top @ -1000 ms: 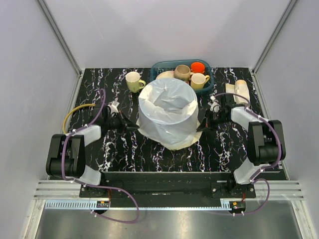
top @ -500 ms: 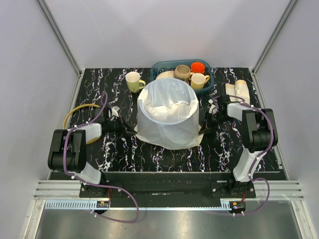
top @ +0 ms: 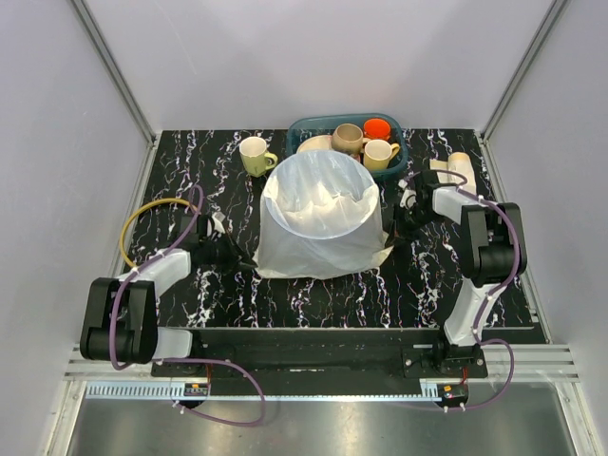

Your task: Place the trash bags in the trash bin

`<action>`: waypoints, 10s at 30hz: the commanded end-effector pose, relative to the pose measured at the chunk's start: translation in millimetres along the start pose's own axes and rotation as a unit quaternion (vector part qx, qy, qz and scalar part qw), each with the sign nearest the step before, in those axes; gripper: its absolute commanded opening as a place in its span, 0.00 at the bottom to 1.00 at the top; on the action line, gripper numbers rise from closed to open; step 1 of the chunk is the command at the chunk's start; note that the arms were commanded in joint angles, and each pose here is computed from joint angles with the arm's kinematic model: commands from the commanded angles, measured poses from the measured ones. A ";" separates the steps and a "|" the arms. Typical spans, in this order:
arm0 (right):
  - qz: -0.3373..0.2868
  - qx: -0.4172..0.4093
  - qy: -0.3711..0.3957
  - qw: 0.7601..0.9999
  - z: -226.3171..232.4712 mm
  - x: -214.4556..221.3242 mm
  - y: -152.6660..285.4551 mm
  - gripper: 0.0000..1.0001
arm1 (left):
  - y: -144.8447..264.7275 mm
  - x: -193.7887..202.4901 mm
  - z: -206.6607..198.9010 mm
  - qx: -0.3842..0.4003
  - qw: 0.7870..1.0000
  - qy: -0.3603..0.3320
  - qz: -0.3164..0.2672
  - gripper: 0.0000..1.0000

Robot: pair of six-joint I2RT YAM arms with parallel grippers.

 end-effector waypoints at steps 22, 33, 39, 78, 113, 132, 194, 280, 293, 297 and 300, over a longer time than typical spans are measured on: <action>-0.278 -0.010 0.357 0.892 35.7 -4.7 199.4 0.96 | 179.7 -112.5 -105.6 0.036 0.809 -0.538 -0.236 0.97; -0.247 -0.158 0.549 0.783 91.9 -0.6 202.4 0.96 | 142.1 -108.0 -124.5 0.222 0.621 -0.740 -0.132 0.98; -0.240 -0.164 0.600 0.745 114.7 4.8 169.7 0.94 | 94.5 -107.0 -143.8 0.269 0.608 -0.742 -0.087 0.82; -0.216 -0.184 0.622 0.730 81.6 16.2 88.2 0.00 | 23.1 -84.6 -91.5 0.266 0.596 -0.757 -0.018 0.00; -0.222 -0.114 0.611 0.751 85.1 14.3 145.3 0.93 | 104.4 -62.2 -101.5 0.224 0.639 -0.734 -0.063 0.84; -0.241 -0.205 0.664 0.677 122.3 -26.0 144.1 0.75 | 72.5 -89.5 -143.0 0.308 0.571 -0.755 -0.099 0.86; -0.232 -0.189 0.567 0.768 107.9 36.9 164.1 0.88 | 109.7 -74.3 -103.2 0.306 0.596 -0.741 -0.051 0.41; -0.198 -0.155 0.654 0.713 91.1 18.3 119.8 0.34 | 55.9 -44.2 -65.7 0.272 0.606 -0.747 0.006 0.57; -0.251 -0.218 0.686 0.648 128.6 12.7 166.0 0.97 | 89.9 -55.0 -113.3 0.295 0.569 -0.765 -0.065 0.96; -0.244 -0.238 0.687 0.641 139.3 1.4 161.1 0.97 | 82.6 -57.9 -123.1 0.305 0.570 -0.761 -0.057 0.97; -0.234 -0.256 0.681 0.645 142.7 1.4 153.7 0.88 | 77.8 -62.9 -130.1 0.305 0.571 -0.759 -0.061 0.96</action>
Point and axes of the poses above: each gripper's point midway between its finger pads, its own y axis back along the fingers, its own z axis along the line the jaws close on, x = y × z, the point moved 8 cm from there along y, back along the fingers
